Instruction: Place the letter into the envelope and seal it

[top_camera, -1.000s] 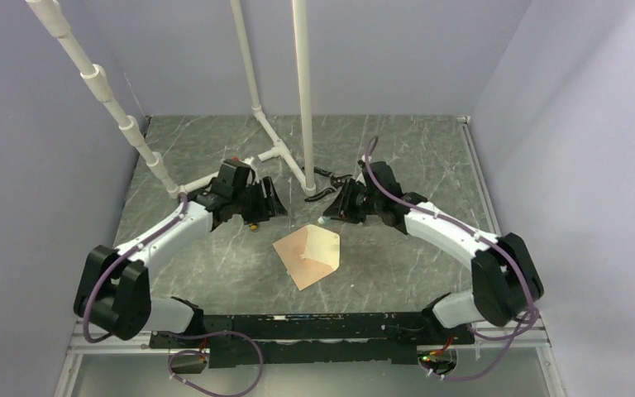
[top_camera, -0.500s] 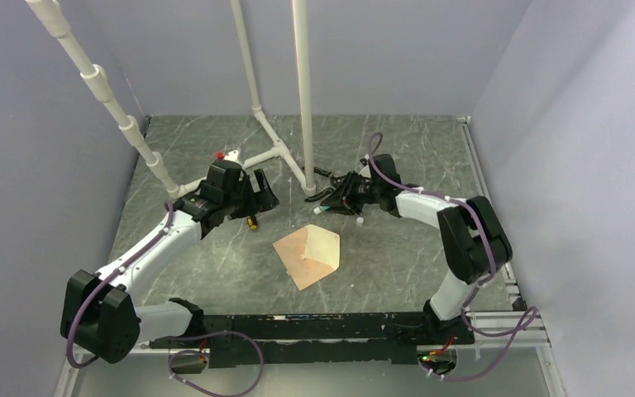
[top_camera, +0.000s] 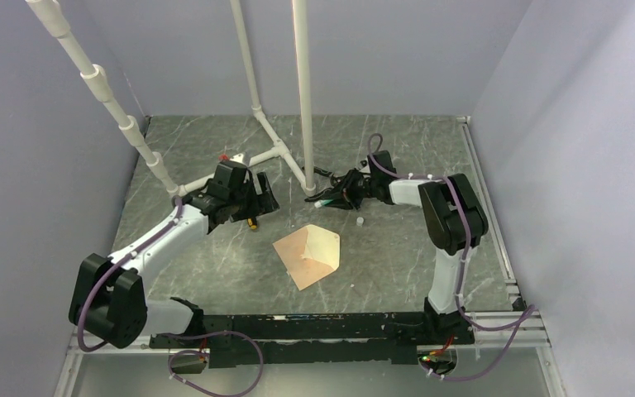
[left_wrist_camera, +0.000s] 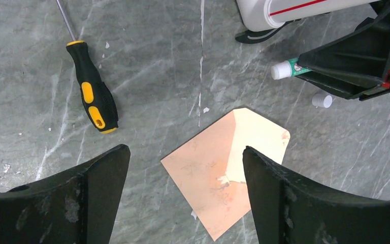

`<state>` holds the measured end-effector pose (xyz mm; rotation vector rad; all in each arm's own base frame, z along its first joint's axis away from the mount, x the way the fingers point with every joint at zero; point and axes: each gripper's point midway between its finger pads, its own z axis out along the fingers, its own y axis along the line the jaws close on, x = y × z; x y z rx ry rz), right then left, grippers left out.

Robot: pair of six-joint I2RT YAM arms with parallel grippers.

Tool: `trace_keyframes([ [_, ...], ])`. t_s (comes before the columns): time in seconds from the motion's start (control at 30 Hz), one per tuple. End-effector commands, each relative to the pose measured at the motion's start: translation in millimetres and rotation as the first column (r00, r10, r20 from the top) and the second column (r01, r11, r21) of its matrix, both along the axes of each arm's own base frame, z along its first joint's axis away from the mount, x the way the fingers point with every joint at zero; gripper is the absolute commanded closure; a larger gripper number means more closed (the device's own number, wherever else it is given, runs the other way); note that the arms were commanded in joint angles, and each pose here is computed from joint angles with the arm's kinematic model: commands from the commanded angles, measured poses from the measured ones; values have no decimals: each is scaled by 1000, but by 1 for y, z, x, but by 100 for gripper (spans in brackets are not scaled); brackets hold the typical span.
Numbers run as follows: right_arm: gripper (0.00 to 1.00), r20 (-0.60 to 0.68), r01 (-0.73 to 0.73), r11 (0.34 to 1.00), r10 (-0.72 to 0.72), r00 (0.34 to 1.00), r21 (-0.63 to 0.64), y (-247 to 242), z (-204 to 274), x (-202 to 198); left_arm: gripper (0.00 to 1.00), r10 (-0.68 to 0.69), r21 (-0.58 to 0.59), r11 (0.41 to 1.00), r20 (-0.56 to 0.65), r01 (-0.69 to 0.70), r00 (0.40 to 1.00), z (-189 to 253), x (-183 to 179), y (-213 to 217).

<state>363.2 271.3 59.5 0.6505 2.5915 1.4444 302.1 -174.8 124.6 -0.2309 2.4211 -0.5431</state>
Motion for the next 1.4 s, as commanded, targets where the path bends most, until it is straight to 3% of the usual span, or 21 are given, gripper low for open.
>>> trace_keyframes([
  [0.0, 81, -19, 21, 999, -20, 1000, 39, -1, 0, 16, 14, -16, -27, 999, 65, 18, 998, 20, 16, -7],
  [0.17, 72, -55, 40, 999, -39, 998, 34, -6, -10, 20, 15, -40, -32, 999, 59, 42, 997, 20, 18, -12],
  [0.43, 35, -32, 73, 997, -73, 997, -15, -18, -2, 20, 17, -69, -56, 996, 62, 72, 996, 22, 19, -19],
  [0.6, 30, 34, 69, 995, -67, 997, -68, -29, 9, 14, 27, -103, -87, 990, 62, 108, 993, 23, 17, -26],
  [0.77, 45, 153, 59, 990, -39, 987, -128, -41, 34, 5, 48, -221, -151, 961, 79, 231, 972, 26, 8, -45],
  [0.93, 75, 227, 66, 956, 1, 974, -284, -60, 36, -15, 64, -377, -219, 896, 83, 386, 922, 22, -12, -70],
  [1.17, 78, 222, 15, 896, 93, 971, -443, -63, 12, -67, 69, -405, -144, 909, -86, 391, 910, -30, -41, -75],
  [1.37, 92, 202, 26, 856, 93, 975, -516, -60, -6, -88, 90, -315, -21, 947, -248, 320, 916, -73, -47, -54],
])
